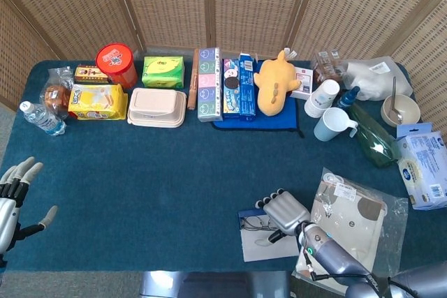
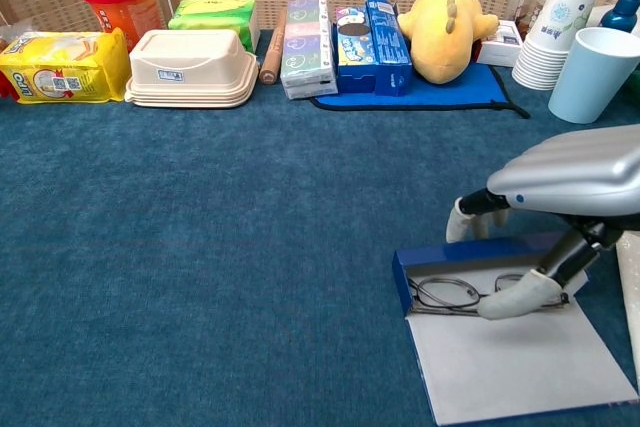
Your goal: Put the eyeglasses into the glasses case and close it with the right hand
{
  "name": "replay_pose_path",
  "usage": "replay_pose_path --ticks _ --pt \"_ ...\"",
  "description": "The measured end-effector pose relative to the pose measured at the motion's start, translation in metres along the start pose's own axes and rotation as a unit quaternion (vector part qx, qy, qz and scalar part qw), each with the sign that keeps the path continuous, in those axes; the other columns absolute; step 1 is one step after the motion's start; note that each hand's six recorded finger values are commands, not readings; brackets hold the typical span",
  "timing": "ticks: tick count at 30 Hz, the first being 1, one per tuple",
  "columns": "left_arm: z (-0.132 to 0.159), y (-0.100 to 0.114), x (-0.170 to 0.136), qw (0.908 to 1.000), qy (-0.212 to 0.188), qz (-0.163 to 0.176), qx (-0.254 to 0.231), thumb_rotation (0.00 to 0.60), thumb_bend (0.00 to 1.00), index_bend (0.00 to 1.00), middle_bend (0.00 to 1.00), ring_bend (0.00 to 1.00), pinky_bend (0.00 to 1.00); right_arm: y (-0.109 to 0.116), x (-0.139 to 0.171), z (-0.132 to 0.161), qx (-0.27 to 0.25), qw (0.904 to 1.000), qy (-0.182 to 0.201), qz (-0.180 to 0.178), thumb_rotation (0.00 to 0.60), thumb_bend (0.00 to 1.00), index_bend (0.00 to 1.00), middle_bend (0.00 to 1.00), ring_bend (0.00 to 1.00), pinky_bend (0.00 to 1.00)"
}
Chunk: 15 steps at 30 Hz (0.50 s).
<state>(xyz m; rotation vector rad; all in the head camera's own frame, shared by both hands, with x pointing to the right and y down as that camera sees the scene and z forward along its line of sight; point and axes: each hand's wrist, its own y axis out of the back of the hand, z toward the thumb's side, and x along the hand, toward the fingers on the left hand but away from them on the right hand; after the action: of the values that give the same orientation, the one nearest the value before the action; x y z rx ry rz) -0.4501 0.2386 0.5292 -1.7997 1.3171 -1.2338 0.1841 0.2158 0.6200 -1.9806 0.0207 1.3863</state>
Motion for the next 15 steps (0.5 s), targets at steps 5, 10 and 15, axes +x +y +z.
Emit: replay_pose_path --ticks 5,10,15 --pt "0.000 -0.001 0.000 1.0000 0.000 -0.001 0.000 0.600 0.28 0.00 0.01 0.00 0.00 -0.002 0.004 0.002 -0.002 1.0000 0.001 -0.004 0.084 0.03 0.21 0.30 0.26 0.24" --pt "0.001 0.000 0.001 1.0000 -0.003 -0.001 0.000 0.600 0.28 0.00 0.01 0.00 0.00 -0.001 0.004 -0.003 -0.003 0.9999 -0.009 -0.010 0.085 0.03 0.21 0.30 0.26 0.24" --pt "-0.002 -0.002 0.001 1.0000 0.001 -0.004 -0.002 0.600 0.28 0.00 0.01 0.00 0.00 -0.003 0.003 -0.010 -0.004 0.9997 -0.023 -0.004 0.084 0.03 0.21 0.30 0.26 0.24"
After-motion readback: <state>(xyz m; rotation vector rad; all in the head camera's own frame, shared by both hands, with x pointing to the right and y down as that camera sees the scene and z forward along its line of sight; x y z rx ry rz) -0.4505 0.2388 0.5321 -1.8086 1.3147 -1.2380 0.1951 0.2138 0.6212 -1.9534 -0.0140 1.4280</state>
